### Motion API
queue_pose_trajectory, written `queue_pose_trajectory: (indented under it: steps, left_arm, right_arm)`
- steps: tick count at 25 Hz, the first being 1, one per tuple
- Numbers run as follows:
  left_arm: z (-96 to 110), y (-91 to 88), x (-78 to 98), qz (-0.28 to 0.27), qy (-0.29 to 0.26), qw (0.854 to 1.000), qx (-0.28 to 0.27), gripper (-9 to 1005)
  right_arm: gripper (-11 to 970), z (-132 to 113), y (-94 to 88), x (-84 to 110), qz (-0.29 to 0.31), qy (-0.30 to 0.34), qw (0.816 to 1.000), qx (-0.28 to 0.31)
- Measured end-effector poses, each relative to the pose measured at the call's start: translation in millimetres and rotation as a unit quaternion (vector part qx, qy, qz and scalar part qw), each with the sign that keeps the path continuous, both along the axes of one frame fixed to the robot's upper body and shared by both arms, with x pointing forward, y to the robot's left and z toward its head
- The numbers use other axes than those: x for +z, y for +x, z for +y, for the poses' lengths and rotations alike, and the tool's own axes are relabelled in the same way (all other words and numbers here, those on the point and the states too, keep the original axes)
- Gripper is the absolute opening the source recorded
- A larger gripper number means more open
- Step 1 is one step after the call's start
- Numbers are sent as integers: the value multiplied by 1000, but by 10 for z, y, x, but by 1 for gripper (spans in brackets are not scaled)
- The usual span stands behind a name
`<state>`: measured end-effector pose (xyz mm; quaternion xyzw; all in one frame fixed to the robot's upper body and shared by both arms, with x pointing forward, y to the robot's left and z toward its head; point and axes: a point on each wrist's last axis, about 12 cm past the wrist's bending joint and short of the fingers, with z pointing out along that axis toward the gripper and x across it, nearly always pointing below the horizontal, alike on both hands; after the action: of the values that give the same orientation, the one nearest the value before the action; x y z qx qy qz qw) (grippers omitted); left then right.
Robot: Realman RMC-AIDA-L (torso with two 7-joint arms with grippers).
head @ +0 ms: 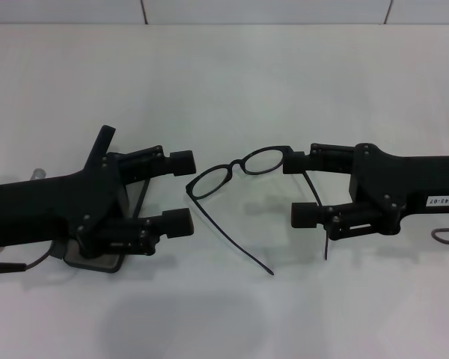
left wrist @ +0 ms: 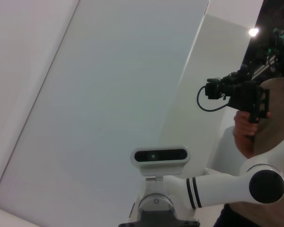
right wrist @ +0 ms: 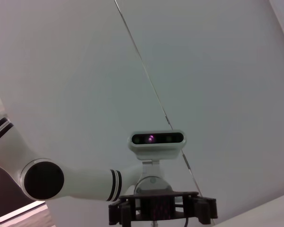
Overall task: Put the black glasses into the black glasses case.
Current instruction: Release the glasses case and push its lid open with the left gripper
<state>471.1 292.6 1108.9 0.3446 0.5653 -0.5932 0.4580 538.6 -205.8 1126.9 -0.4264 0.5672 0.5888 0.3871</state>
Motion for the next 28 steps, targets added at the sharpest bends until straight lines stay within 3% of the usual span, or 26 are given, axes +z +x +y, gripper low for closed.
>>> queue_pose_trajectory:
  steps: [16,19,22,24,25,26,28]
  left_arm:
    - [-18,-34,-53,1,-4,1000,3,880]
    - [10,94,-14,22,-13,998,61,878]
    - [62,278,171,62,8,993,101,877]
    - [74,363,388,74,38,991,108,876]
    - [70,411,629,85,80,986,119,875]
    - [70,411,629,85,80,986,119,871]
    - [48,441,844,101,135,976,139,863]
  right_arm:
    - [872,-78,17,-14,-9,6,1000,-30]
    - [872,-210,14,-16,-23,23,997,-68]
    - [872,-403,1,-29,-40,41,991,-122]
    - [872,-528,-13,-47,-46,48,986,-155]
    - [873,-588,-18,-55,-49,51,983,-171]
    - [873,-651,-30,-68,-52,53,979,-188]
    - [873,-733,-61,-97,-55,55,975,-210]
